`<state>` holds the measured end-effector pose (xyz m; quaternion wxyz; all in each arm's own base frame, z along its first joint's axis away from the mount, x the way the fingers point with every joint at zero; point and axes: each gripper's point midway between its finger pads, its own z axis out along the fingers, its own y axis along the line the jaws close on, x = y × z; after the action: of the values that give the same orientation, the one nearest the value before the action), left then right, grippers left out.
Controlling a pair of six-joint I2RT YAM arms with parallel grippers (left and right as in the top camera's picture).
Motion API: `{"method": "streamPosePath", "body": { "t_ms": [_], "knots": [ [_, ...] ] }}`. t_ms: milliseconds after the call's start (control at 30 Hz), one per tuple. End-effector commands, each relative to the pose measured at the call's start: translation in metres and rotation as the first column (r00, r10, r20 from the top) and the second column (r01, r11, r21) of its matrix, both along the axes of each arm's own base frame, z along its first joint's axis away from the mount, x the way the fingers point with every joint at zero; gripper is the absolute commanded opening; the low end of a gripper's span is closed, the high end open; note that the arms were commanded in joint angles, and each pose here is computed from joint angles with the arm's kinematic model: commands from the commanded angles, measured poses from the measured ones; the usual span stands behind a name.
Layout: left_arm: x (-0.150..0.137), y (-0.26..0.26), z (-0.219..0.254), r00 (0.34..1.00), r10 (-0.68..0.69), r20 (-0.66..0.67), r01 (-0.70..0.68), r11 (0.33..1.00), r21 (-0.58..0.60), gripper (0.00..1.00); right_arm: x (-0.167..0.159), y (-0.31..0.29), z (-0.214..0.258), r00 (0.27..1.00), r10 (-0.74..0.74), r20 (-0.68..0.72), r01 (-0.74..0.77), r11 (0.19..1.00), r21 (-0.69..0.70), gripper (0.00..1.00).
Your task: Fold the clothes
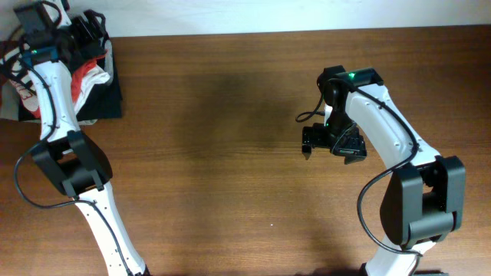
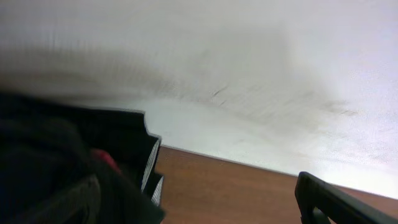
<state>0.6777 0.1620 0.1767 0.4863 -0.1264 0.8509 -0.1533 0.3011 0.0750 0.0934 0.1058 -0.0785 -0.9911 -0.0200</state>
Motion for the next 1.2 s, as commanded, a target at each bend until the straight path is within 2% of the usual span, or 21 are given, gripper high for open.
{"method": "streamPosePath", "body": {
  "t_ms": [0,100,267,333,500,600,700,800,900,1067,1167],
  "knots": [
    [-0.009,-0.005,0.076,0.993,-0.028,0.114,0.023,0.999,0.041,0.99,-0.002,0.001,-0.001,1.000,-0.002,-0.007,0.002,1.000,-0.005,0.99],
    [-0.014,-0.006,0.092,0.992,-0.026,0.126,0.021,0.999,0.045,0.99,-0.002,0.001,-0.001,1.000,-0.002,-0.006,0.002,1.000,-0.004,0.99],
    [-0.035,-0.018,0.099,0.997,-0.050,0.057,0.050,0.999,0.003,0.99,0.009,0.004,0.000,0.998,-0.036,0.046,0.036,0.999,0.001,0.99],
    [-0.050,-0.030,0.114,0.996,-0.085,0.041,0.087,0.996,-0.028,0.99,0.015,0.005,0.014,0.995,-0.037,0.097,0.036,0.999,0.013,0.99],
    [-0.116,-0.060,0.159,0.991,-0.119,-0.065,0.112,0.988,-0.102,0.99,0.021,0.005,0.092,0.931,-0.048,0.362,0.023,0.997,0.073,0.99],
    [-0.168,-0.077,0.191,0.985,-0.126,-0.114,0.114,0.988,-0.106,0.99,0.005,-0.001,0.134,0.878,-0.055,0.476,0.018,0.996,0.082,0.99],
    [-0.217,-0.087,0.217,0.983,-0.085,-0.161,0.071,0.994,-0.089,0.99,-0.018,-0.003,0.159,0.849,-0.041,0.527,-0.007,0.996,0.088,0.99],
    [-0.254,-0.093,0.224,0.974,-0.055,-0.219,0.040,0.996,-0.073,0.99,-0.037,0.000,0.173,0.821,-0.029,0.570,-0.034,0.995,0.099,0.99],
    [-0.294,-0.107,0.230,0.960,-0.082,-0.269,0.065,0.995,-0.069,0.99,-0.062,0.001,0.186,0.783,-0.042,0.620,-0.045,0.991,0.124,0.99],
    [-0.331,-0.128,0.263,0.975,-0.125,-0.185,0.121,0.992,-0.036,0.99,-0.099,-0.018,0.196,0.707,-0.057,0.705,-0.028,0.994,0.108,0.99],
    [-0.375,-0.142,0.261,0.970,-0.134,-0.204,0.133,0.991,-0.019,0.99,-0.122,-0.026,0.188,0.666,-0.090,0.741,-0.007,0.992,0.127,0.99]
  ]
}}
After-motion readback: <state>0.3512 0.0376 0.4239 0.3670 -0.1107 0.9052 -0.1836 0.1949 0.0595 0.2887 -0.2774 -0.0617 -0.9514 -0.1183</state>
